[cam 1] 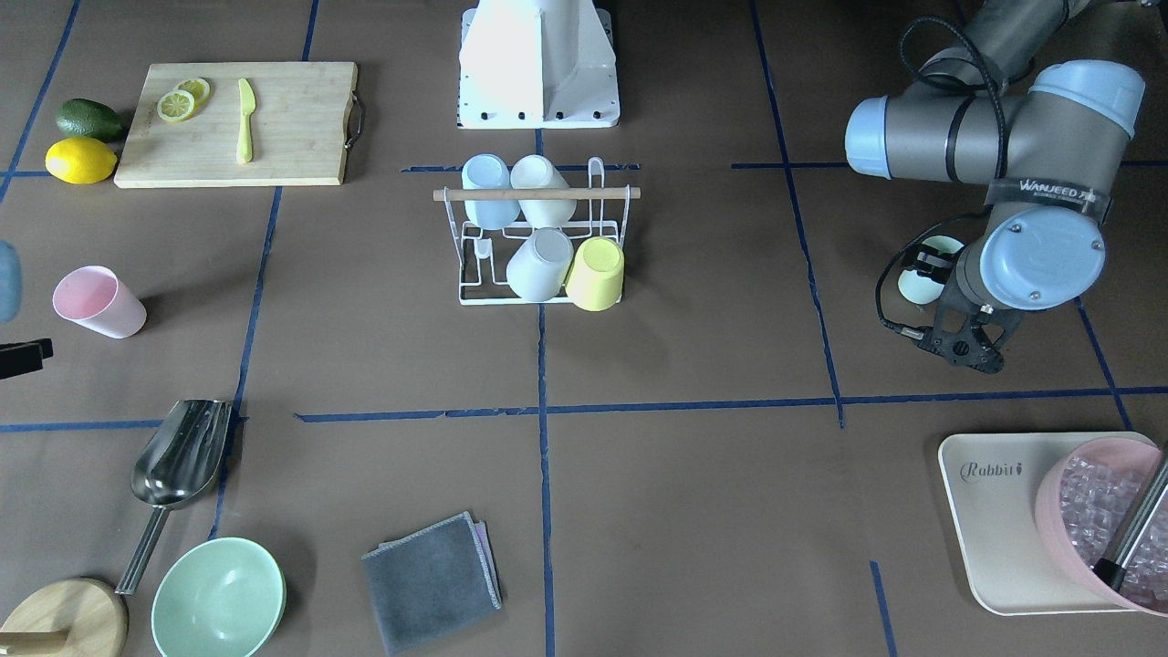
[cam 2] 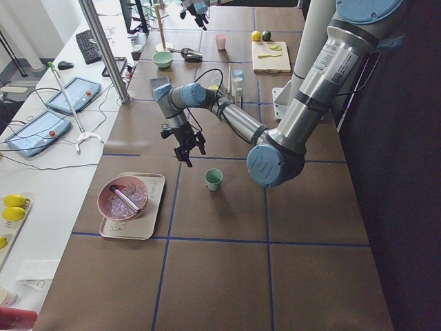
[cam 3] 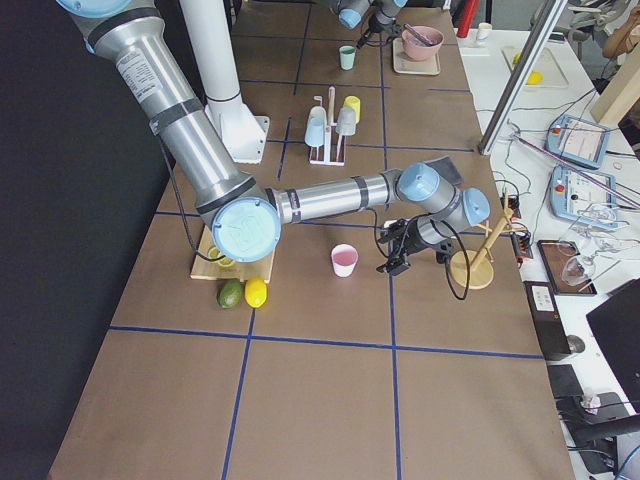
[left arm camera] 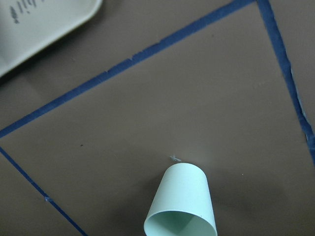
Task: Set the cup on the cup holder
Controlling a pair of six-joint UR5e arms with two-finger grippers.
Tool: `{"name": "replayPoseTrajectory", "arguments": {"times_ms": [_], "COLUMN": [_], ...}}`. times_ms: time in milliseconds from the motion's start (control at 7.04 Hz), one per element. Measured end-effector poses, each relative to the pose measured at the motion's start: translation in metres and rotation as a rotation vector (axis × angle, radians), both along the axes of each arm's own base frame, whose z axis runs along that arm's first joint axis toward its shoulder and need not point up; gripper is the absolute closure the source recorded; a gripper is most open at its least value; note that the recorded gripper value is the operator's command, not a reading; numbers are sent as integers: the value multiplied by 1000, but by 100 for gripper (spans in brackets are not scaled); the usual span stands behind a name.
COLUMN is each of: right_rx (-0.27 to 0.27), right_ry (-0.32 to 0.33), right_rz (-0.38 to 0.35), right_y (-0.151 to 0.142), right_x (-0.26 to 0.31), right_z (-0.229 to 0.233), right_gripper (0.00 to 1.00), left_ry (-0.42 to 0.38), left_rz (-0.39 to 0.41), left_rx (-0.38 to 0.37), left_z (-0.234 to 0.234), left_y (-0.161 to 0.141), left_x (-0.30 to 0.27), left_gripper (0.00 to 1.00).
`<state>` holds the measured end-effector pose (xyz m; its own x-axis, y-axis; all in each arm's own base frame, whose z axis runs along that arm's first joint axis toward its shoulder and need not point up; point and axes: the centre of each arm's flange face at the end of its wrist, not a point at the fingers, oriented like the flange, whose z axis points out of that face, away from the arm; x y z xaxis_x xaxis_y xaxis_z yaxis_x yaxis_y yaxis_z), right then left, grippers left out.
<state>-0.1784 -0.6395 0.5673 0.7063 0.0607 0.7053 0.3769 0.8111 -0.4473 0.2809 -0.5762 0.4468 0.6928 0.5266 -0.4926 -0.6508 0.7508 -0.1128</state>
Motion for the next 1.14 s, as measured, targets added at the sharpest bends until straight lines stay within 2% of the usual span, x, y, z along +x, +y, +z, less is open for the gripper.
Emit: {"name": "replayPoseTrajectory", "arguments": {"times_ms": [284,710,1136], "right_rx": [-27,-35,-24], "right_ry": [-13,-28,-43], "right_rz": [-48,-91,-130], "right_y": [1,14,26], "right_x": [-36,-51,-51], "right_z": [11,26,37], "right_gripper": [1,1,1], "left_ry": [-1,-16,-52], "left_rz": [29,30,35], "left_rx": [-40,-95,-166], "left_z": [13,24,57], "left_y": [-13,-46,-46], "left_x": [14,40,48], "left_gripper": [0,0,0]}}
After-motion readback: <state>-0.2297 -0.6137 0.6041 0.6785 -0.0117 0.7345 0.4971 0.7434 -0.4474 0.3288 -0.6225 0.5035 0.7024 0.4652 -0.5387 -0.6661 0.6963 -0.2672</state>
